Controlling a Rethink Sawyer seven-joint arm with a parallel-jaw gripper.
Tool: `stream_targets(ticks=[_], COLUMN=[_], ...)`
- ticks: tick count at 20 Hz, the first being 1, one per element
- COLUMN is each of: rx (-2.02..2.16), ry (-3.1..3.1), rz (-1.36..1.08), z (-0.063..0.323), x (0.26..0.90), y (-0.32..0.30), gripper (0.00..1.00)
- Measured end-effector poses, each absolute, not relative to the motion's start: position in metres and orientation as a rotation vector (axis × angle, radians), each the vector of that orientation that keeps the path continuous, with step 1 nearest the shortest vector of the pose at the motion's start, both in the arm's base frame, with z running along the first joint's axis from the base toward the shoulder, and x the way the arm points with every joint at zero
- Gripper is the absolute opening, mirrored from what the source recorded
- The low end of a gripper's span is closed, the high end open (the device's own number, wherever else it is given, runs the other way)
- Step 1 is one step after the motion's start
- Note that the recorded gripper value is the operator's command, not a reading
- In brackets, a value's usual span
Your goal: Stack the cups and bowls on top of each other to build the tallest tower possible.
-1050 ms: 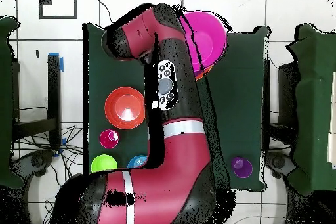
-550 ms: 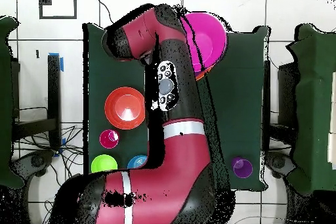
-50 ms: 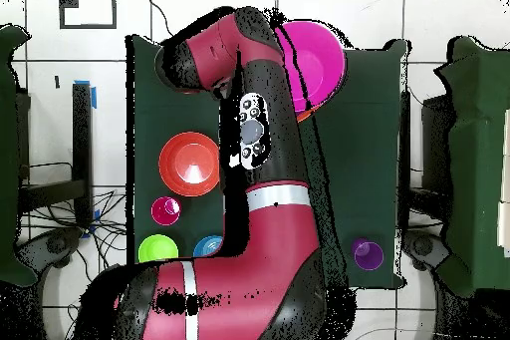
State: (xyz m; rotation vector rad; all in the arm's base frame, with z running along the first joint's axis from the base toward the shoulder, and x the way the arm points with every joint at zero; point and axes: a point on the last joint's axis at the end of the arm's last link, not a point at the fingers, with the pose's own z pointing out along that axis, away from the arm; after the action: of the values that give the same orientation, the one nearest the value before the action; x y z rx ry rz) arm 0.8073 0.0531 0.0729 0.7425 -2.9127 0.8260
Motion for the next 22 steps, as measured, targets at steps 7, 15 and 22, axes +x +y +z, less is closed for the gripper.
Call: stream_targets(ticks=[7, 15, 22], rx=[0.724, 0.704, 0.695], ry=[-2.917, -2.936, -2.946], rz=[0.806, 0.757, 0.728], z=[0.074, 0.076, 0.077], x=[0.806, 0.806, 0.806], y=[0.052, 0.059, 0.064], gripper=[0.0, 0.0, 0.0])
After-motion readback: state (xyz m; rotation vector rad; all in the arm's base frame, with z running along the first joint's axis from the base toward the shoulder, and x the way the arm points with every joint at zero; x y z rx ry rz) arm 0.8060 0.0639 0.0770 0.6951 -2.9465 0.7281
